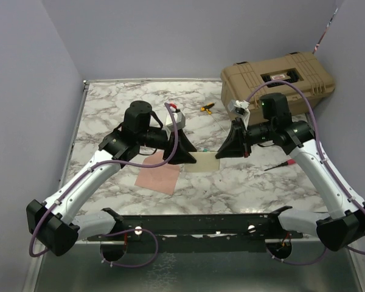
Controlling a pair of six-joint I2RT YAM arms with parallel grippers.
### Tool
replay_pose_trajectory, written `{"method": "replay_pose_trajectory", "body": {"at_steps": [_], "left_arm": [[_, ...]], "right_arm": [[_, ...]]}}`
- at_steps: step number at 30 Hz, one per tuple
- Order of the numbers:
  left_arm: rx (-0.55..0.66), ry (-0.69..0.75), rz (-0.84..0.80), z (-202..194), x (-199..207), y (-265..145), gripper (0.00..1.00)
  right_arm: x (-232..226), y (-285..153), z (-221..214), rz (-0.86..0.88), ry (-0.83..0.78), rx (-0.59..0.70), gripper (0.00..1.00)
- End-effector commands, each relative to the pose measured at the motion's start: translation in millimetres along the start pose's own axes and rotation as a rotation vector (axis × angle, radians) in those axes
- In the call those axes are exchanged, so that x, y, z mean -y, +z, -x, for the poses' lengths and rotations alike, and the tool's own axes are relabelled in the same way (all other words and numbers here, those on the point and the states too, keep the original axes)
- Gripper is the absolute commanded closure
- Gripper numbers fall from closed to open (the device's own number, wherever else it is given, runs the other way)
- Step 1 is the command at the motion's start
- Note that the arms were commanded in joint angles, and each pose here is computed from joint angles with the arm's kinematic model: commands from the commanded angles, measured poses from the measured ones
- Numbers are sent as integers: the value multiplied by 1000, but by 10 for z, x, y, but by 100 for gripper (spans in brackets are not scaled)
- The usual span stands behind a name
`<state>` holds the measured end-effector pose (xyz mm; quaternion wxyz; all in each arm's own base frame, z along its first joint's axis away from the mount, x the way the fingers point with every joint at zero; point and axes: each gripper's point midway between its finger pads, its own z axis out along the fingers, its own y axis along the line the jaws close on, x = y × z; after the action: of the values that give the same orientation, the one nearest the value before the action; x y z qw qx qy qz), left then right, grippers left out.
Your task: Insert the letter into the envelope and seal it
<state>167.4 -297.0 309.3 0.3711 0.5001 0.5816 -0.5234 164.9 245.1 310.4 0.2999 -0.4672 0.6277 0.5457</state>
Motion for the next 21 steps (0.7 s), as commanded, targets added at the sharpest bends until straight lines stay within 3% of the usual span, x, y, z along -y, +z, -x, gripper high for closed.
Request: {"method": "replay_pose_trajectory", "body": {"at_steps": [1,3,7,13,17,19,21], "left_arm": [[16,23,-118,-12,241,-37,67],[9,8,-122,-64,242,-29,83],[10,-23,-130,-25,249,-23,98],[37,17,-137,144,312,-39,100],[50,31,-65,184,248,-65,30],[53,48,-40,193,217,-73,20],[57,46,-36,228,193,-57,21]], "right_arm": [[-234,-57,90,21,-57,21,99],[-321,-89,87,13,-81,32,99],[-401,-130,96,-26,-115,67,99],[-444,-159,143,-37,-125,67,99],[-455,-171,177,-46,-144,73,99],[-451,-170,178,-46,-150,75,99],[-442,-162,167,-40,-149,73,99]]}}
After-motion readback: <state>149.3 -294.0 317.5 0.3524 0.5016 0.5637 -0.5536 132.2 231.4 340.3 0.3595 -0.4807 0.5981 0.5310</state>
